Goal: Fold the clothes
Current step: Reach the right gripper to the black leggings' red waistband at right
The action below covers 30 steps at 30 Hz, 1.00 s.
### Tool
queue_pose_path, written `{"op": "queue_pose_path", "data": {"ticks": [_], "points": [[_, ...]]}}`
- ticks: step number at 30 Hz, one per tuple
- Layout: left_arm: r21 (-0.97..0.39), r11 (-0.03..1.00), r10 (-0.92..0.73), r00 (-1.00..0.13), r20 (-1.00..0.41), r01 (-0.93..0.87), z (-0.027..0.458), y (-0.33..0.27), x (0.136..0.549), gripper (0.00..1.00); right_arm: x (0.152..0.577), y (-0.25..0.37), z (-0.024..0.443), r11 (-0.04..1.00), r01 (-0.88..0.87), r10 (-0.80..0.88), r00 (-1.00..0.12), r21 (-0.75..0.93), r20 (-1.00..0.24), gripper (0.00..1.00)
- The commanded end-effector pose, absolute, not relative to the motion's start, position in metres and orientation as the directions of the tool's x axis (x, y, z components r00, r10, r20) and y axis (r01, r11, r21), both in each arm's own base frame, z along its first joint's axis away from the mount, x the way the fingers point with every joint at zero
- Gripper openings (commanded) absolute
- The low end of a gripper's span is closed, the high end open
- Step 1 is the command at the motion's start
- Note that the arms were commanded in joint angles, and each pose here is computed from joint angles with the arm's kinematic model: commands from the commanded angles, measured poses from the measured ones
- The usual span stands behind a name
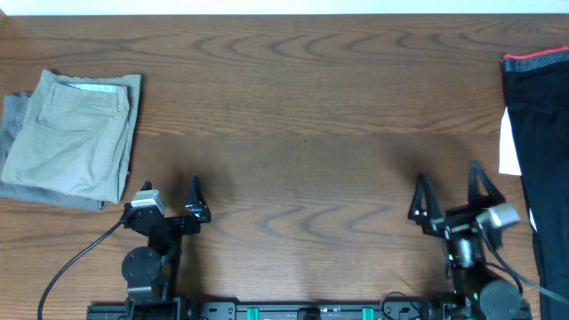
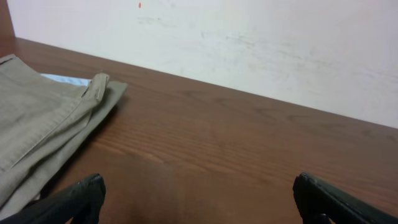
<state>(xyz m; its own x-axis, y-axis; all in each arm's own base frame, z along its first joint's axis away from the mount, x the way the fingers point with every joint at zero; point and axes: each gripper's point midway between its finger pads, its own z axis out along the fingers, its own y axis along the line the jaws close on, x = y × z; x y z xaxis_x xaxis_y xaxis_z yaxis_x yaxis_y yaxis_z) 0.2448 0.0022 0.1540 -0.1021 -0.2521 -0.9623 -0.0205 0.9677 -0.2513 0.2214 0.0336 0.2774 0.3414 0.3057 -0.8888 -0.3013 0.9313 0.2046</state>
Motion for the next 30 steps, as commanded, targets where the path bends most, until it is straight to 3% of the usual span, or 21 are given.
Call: {"op": "queue_pose_path", "data": {"ticks": [1, 5, 9, 14, 18, 22, 27, 30], "points": [[-0.243, 0.97, -0.244, -0.145, -0.959, -0.019, 0.139, 0.0, 0.244, 0.98, 0.216, 0.018, 0.299, 0.959, -0.216, 0.259, 0.424, 0.181, -0.868, 0.99], [-0.244, 0.97, -0.244, -0.145, -0.959, -0.019, 0.139, 0.0, 0.244, 0.98, 0.218, 0.014, 0.327, 0.981, -0.157, 0.171, 0.442, 0.112, -0.881, 0.99], [-0.243, 0.97, -0.244, -0.146, -0.959, -0.019, 0.139, 0.0, 0.244, 0.98, 0.241, 0.014, 0.353, 0.993, -0.112, 0.081, 0.373, 0.042, -0.924, 0.99], [-0.243, 0.97, -0.244, -0.145, -0.959, -0.019, 0.139, 0.0, 0.244, 0.98, 0.309, -0.007, 0.359, 0.999, 0.03, -0.02, 0.133, -0.016, -0.991, 0.99], [-0.243, 0.97, -0.244, -0.145, -0.959, -0.019, 0.139, 0.0, 0.244, 0.98, 0.371, -0.04, 0.346, 0.98, 0.181, -0.056, -0.121, -0.077, -0.991, 0.99], [-0.243, 0.97, -0.244, -0.145, -0.959, -0.019, 0.139, 0.0, 0.244, 0.98, 0.427, -0.094, 0.312, 0.94, 0.307, -0.018, -0.388, -0.148, -0.922, 0.99], [-0.243, 0.97, -0.244, -0.145, -0.959, -0.019, 0.139, 0.0, 0.244, 0.98, 0.463, -0.125, 0.254, 0.918, 0.337, 0.025, -0.578, -0.211, -0.816, 0.99], [-0.243, 0.97, -0.244, -0.145, -0.959, -0.019, 0.139, 0.0, 0.244, 0.98, 0.472, -0.144, 0.225, 0.883, 0.32, -0.055, -0.655, -0.343, -0.753, 0.99]]}}
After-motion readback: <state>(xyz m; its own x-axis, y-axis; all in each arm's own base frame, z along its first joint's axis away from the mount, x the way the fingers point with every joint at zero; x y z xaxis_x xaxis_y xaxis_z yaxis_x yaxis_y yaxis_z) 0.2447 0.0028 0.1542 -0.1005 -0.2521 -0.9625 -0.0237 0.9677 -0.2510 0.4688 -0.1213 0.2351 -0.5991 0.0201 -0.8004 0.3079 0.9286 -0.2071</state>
